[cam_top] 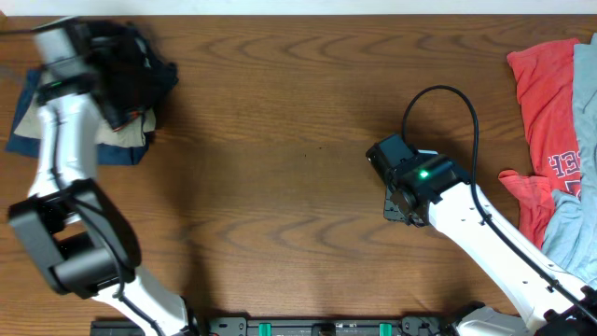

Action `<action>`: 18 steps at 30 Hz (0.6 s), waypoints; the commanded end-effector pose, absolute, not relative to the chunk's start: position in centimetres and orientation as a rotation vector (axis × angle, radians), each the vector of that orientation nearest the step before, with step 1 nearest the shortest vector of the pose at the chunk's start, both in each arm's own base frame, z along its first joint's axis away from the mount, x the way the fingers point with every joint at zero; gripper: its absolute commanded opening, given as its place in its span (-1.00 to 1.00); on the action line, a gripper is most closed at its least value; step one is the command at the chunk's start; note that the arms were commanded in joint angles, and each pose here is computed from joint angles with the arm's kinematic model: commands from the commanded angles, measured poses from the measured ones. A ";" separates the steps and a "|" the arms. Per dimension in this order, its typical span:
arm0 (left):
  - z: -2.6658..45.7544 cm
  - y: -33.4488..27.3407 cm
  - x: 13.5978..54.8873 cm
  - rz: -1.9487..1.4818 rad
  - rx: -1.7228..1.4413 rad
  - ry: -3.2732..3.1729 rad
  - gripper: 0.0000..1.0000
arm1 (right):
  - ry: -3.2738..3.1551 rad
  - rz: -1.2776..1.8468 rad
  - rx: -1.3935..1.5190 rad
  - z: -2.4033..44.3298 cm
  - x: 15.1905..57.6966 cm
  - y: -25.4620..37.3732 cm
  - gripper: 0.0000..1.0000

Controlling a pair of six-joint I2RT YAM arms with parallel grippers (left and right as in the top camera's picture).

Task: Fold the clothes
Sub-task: 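Grasp the folded jersey with the left gripper and lift it leftward, then place the jersey on top of the folded clothes stack, open left gripper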

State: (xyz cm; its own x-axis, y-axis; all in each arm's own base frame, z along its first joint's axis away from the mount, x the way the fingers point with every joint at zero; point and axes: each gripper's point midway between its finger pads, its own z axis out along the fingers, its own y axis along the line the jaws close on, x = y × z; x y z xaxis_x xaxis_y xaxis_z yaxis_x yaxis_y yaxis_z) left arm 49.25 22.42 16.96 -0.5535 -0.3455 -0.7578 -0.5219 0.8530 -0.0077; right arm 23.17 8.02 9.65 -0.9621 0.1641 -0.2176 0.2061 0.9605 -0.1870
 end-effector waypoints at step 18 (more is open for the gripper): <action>15.0 28.5 46.0 0.085 -0.841 2.183 0.96 | 2.824 -0.134 0.317 10.4 26.3 9.2 0.64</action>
